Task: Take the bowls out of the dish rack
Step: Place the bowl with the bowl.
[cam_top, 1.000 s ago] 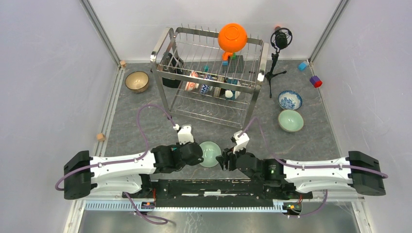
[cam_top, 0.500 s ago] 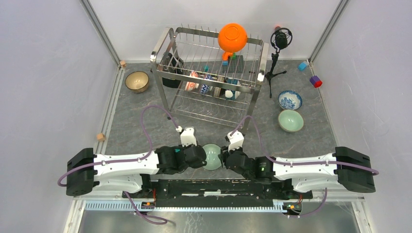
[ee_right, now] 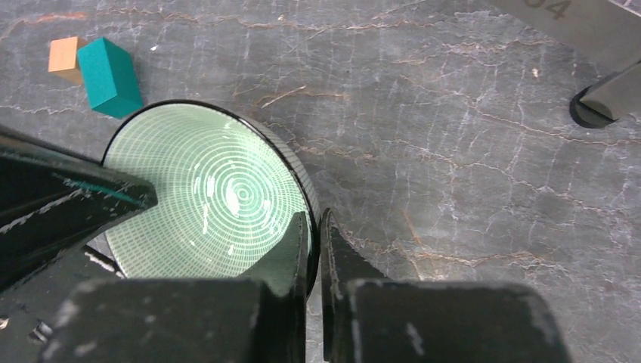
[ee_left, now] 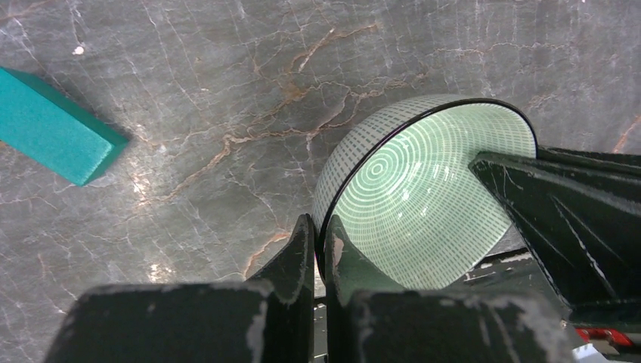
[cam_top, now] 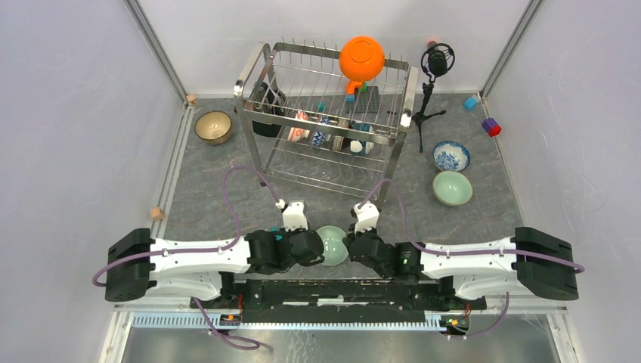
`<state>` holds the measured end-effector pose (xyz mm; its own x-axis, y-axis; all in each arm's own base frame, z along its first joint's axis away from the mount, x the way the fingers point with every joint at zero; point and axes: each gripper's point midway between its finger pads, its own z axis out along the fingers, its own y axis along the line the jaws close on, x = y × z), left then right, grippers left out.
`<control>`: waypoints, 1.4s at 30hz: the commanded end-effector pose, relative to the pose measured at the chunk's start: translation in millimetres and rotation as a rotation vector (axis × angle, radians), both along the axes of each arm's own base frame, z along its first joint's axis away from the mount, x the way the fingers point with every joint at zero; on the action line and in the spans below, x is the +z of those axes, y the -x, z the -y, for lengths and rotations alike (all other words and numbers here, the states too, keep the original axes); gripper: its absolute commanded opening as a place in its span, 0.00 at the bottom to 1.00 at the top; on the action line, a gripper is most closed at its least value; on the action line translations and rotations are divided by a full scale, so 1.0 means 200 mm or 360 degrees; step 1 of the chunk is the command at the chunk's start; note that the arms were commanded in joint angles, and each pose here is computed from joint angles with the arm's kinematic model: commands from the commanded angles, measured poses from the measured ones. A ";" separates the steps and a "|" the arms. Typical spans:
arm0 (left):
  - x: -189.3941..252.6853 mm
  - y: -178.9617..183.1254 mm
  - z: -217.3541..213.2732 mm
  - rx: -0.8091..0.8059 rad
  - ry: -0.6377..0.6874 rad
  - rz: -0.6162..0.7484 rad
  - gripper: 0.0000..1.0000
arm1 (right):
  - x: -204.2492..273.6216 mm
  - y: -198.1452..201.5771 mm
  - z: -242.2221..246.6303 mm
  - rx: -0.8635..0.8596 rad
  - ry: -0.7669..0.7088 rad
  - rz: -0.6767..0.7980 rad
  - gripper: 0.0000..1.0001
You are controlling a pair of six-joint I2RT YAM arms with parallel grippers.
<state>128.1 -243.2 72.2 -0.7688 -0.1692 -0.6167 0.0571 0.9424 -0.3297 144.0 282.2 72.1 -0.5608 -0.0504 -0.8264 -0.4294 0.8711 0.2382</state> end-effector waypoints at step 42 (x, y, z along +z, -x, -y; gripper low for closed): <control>0.20 -0.10 -0.16 0.0263 0.0250 0.0256 1.00 | 0.59 -0.49 1.14 -0.0936 0.0522 0.0333 0.00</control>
<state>139.2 -212.7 98.1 -0.6700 -0.3138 -0.6727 0.0076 0.9033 -0.4289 218.0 69.7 163.9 -0.4674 -0.1316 -0.8742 0.0355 0.9853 -0.1672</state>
